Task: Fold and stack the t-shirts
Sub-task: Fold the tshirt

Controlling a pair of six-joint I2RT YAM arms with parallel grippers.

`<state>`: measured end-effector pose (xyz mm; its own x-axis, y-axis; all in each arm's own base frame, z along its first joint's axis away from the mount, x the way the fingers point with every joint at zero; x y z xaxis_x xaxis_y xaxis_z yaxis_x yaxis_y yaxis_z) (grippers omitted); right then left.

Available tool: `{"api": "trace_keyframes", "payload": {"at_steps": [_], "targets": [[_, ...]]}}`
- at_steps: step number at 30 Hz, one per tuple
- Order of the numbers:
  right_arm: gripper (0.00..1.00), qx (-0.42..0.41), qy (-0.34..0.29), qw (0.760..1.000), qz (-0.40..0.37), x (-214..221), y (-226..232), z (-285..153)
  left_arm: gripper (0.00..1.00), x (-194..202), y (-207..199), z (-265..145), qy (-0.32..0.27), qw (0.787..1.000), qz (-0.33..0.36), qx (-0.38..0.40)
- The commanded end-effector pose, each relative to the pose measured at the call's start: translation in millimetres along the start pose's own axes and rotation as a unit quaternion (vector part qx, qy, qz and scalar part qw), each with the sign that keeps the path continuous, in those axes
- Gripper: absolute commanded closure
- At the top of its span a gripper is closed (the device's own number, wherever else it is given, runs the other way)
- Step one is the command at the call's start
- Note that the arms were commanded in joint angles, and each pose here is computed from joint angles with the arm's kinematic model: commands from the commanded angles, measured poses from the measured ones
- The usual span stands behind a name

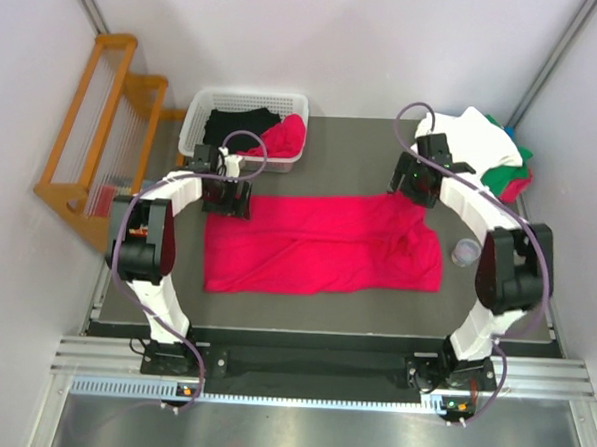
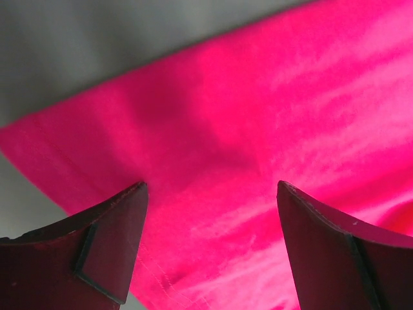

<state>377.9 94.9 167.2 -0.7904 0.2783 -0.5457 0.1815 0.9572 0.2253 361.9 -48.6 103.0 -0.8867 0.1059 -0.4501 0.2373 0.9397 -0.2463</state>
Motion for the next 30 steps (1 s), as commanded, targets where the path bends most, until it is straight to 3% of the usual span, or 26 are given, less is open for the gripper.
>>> {"api": "trace_keyframes", "payload": {"at_steps": [1,6,13,30], "targets": [[0.23,-0.022,-0.026,0.999,-0.025,21.8,11.5,-43.7,0.15,-13.1,9.8,3.5,-0.030,0.999,0.006,-0.021],[0.19,-0.055,0.013,0.997,-0.043,67.2,12.2,-51.6,0.15,-0.1,23.4,11.4,-0.013,1.000,-0.006,-0.027],[0.23,-0.055,0.085,0.992,-0.068,126.4,2.0,-37.8,0.15,9.9,41.5,7.3,-0.010,0.999,-0.036,-0.029],[0.26,-0.066,0.091,0.987,-0.112,144.1,19.2,-46.6,0.15,18.2,27.9,-16.1,-0.015,0.999,-0.036,-0.001]]}}
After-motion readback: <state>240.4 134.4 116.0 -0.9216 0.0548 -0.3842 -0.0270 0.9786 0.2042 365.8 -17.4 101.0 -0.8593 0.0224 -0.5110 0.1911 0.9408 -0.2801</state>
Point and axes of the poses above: each gripper's point midway between its finger pads, its own z axis out along the fingers, its own y axis along the line the jaws close on, x = y × z, the point moved 8 cm from there along -z, back along the fingers, and after that the axes turned 3 degrees about -z, right-handed, at the moved point
